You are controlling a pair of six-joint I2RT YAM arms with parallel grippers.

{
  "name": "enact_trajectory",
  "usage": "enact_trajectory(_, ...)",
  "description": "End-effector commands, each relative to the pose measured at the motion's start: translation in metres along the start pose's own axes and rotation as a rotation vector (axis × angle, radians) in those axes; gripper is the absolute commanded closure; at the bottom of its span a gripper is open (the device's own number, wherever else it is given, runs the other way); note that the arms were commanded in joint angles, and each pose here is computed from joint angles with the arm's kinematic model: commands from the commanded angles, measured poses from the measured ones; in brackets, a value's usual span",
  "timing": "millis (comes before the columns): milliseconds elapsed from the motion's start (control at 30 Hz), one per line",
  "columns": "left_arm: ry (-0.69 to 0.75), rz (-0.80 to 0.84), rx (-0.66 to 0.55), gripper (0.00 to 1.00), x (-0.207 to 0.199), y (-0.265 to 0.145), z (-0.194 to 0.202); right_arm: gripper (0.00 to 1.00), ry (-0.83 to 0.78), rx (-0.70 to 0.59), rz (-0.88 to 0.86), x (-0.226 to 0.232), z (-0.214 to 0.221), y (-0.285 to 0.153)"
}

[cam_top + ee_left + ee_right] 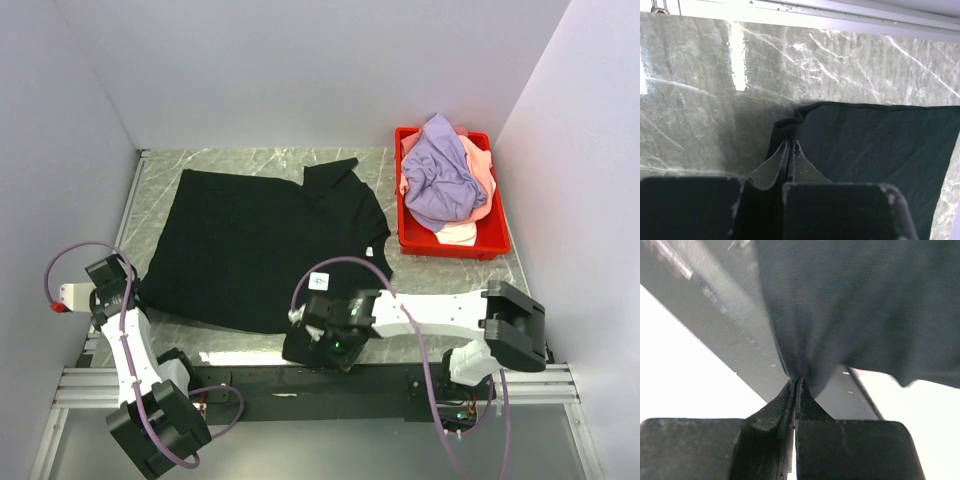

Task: Fold and stack the t-shirts
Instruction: Fold the tshirt

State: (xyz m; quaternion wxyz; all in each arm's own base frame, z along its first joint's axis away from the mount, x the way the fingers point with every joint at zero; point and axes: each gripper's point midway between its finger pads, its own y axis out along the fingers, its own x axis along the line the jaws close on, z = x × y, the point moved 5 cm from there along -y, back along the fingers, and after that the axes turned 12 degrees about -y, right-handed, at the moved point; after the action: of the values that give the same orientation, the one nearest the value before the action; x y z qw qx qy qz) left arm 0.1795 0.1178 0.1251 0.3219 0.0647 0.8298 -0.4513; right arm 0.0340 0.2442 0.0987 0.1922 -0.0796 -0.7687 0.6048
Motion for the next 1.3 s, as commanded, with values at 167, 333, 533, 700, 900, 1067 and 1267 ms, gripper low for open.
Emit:
enact_trajectory(167, -0.010, 0.011, 0.031, 0.99, -0.017, 0.004, 0.000, 1.00, 0.211, -0.244, 0.196, -0.069, -0.039, -0.066)
enact_trajectory(333, -0.005, 0.018, 0.038, 0.99, -0.033, 0.004, 0.002, 1.00, 0.302, -0.315, 0.279, -0.103, -0.050, -0.093)
enact_trajectory(533, 0.034, 0.017, 0.047, 0.99, -0.066, 0.001, 0.014, 1.00, 0.384, -0.371, 0.365, -0.139, -0.058, -0.122)
enact_trajectory(700, 0.063, -0.001, 0.056, 0.99, -0.092, 0.004, 0.027, 1.00, 0.419, -0.396, 0.421, -0.165, -0.065, -0.142)
enact_trajectory(900, 0.097, -0.004, 0.057, 0.99, -0.119, 0.012, 0.042, 1.00, 0.437, -0.401, 0.461, -0.191, -0.072, -0.154)
enact_trajectory(1067, 0.132, -0.012, 0.046, 0.99, -0.137, 0.020, 0.055, 1.00, 0.440, -0.391, 0.504, -0.210, -0.078, -0.159)
enact_trajectory(1267, 0.158, -0.040, 0.048, 0.99, -0.141, 0.033, 0.065, 1.00, 0.412, -0.377, 0.584, -0.241, -0.086, -0.163)
